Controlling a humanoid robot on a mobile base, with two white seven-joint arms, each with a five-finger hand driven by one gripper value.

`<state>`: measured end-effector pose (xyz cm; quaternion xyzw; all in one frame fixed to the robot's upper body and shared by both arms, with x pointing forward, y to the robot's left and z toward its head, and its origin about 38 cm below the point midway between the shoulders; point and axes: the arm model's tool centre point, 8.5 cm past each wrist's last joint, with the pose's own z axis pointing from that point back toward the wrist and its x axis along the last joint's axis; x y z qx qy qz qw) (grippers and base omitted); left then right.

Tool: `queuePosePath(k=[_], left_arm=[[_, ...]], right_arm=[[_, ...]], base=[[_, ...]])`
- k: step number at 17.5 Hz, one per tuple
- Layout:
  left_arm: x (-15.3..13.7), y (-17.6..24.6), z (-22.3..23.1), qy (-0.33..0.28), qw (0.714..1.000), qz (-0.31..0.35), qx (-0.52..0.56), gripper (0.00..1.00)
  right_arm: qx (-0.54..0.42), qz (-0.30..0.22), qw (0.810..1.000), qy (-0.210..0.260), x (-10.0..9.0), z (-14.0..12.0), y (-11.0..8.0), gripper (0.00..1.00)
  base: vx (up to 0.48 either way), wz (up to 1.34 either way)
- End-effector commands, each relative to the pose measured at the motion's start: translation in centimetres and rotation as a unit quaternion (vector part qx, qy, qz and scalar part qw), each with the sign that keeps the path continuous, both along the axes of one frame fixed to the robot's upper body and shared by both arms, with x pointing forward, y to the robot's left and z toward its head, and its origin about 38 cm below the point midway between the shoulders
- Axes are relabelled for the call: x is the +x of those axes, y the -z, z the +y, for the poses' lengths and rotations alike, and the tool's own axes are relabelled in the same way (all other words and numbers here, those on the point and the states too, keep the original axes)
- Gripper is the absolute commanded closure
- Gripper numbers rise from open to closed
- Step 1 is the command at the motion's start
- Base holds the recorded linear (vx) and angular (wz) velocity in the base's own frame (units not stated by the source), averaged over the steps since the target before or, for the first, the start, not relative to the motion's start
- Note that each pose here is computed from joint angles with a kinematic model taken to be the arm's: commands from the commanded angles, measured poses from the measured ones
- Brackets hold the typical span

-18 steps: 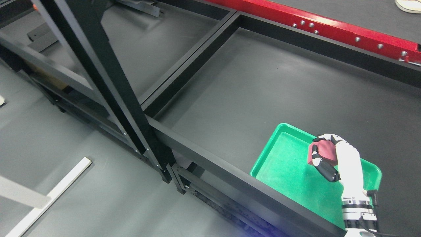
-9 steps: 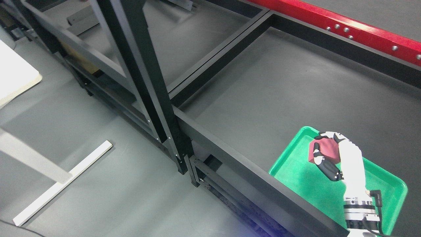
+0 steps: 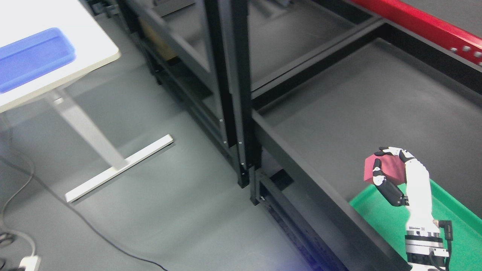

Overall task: Pick pink block from left shelf to tray
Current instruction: 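Turn and drive toward the blue tray on the white table, holding cube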

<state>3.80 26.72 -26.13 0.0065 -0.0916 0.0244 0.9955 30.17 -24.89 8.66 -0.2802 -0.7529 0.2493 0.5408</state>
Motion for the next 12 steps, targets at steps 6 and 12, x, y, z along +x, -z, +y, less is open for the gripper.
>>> queuePosePath(k=[6, 12], left_arm=[[-0.3, -0.1, 1.1, 0.000, 1.000, 0.002, 0.009, 0.00], [-0.4, -0.1, 1.1, 0.001, 1.000, 0.003, 0.009, 0.00]], right_arm=[[0.034, -0.025, 0.998, 0.053, -0.4, -3.7, -0.7, 0.97], [0.049, -0.023, 0.997, 0.062, -0.7, -4.4, -0.6, 0.97]], base=[[-0.085, 0.69], [-0.116, 0.82]])
